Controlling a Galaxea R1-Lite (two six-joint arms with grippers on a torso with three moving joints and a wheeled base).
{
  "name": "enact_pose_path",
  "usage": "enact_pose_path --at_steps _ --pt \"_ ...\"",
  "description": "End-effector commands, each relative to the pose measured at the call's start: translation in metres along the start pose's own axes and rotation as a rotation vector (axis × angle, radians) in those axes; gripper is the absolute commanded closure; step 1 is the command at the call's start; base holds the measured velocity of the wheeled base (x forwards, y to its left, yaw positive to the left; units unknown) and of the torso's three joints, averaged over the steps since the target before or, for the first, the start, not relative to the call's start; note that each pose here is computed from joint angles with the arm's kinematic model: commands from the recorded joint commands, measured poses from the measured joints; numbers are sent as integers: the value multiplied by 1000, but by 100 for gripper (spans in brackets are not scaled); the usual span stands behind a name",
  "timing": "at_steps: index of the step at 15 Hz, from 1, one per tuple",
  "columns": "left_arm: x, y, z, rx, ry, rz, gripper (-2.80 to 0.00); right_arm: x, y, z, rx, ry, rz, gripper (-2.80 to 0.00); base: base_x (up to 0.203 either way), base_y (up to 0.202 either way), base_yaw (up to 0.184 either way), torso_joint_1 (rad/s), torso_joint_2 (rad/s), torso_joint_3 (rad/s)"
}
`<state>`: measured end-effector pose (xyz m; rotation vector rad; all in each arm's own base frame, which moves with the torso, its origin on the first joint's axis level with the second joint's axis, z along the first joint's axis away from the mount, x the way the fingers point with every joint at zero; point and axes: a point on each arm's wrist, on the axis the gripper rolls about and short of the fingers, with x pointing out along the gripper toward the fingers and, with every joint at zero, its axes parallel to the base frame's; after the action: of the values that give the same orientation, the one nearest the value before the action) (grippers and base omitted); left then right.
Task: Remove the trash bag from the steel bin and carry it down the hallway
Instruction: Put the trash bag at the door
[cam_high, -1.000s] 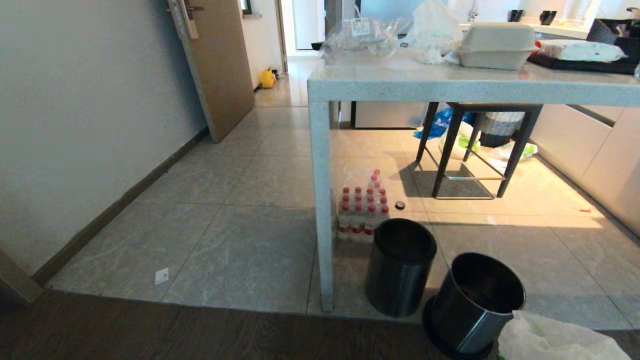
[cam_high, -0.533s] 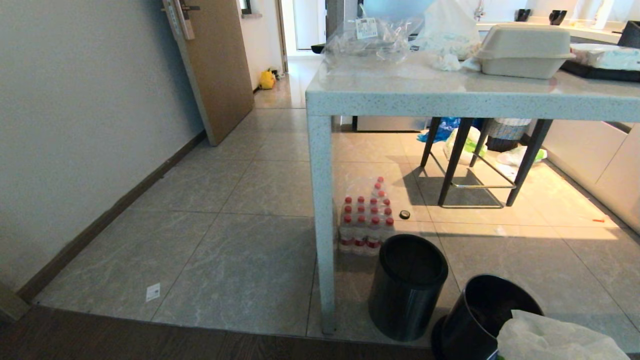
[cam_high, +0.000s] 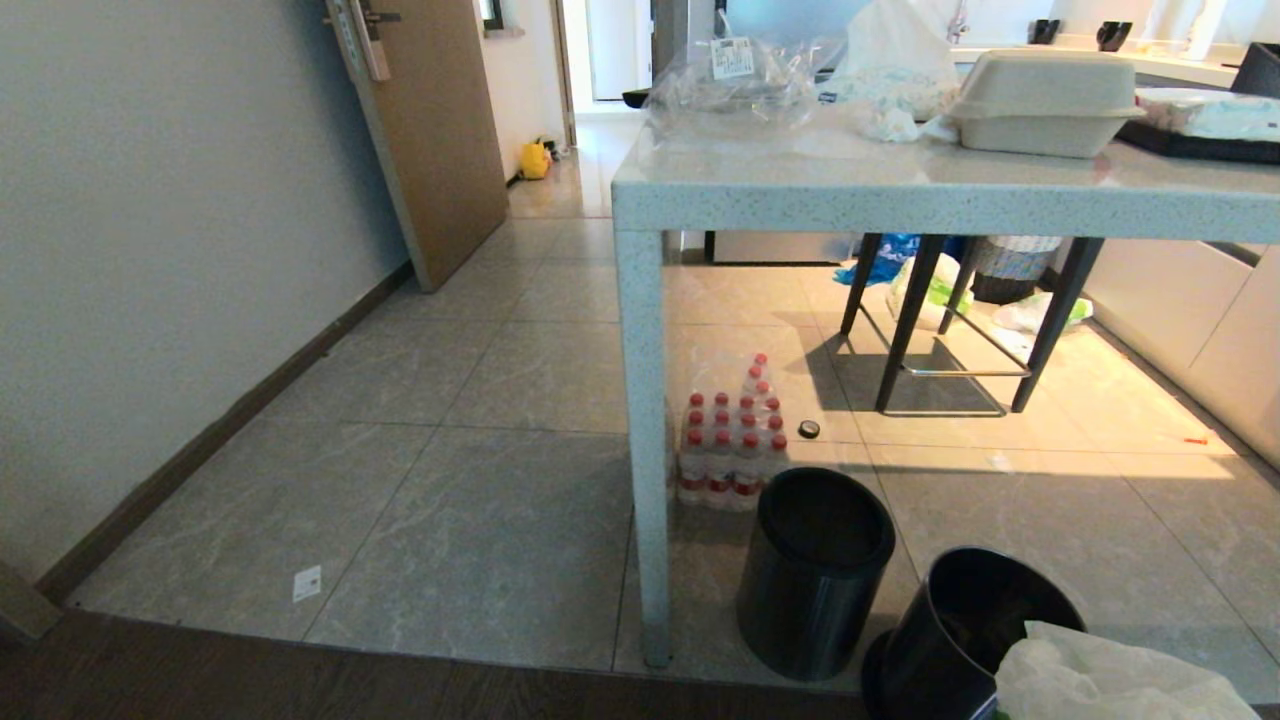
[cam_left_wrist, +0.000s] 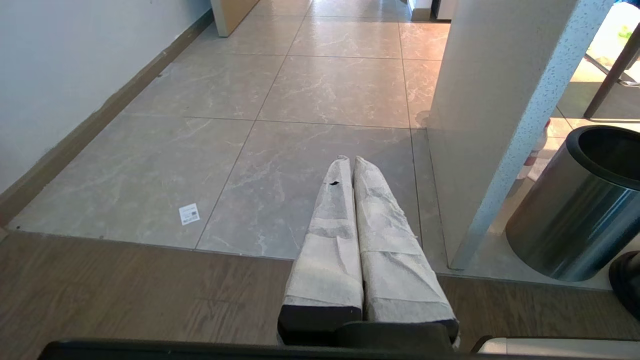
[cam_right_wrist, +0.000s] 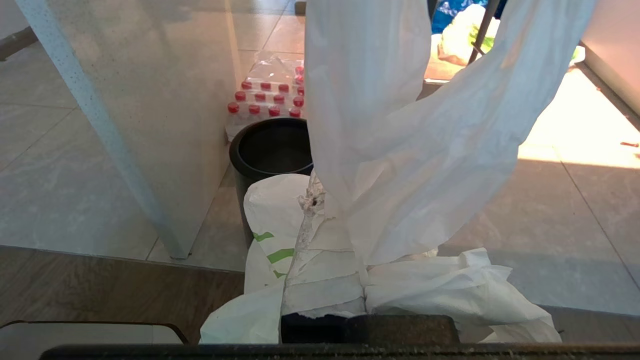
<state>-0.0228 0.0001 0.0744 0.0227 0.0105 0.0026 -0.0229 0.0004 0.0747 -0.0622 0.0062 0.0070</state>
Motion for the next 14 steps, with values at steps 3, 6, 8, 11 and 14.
enact_pose_path --at_steps 3,6,8,11,14 --pt "0 0 0 0 0 0 0 0 0 0 -1 0 1 0 0 0 0 0 0 0" --pt "0 0 0 0 0 0 0 0 0 0 -1 0 1 0 0 0 0 0 0 0" --pt "0 0 0 0 0 0 0 0 0 0 -1 0 1 0 0 0 0 0 0 0" --pt "0 0 0 0 0 0 0 0 0 0 -1 0 1 0 0 0 0 0 0 0" --pt "0 0 0 17 -1 -3 0 0 0 0 -1 0 0 0 0 0 0 0 0 0"
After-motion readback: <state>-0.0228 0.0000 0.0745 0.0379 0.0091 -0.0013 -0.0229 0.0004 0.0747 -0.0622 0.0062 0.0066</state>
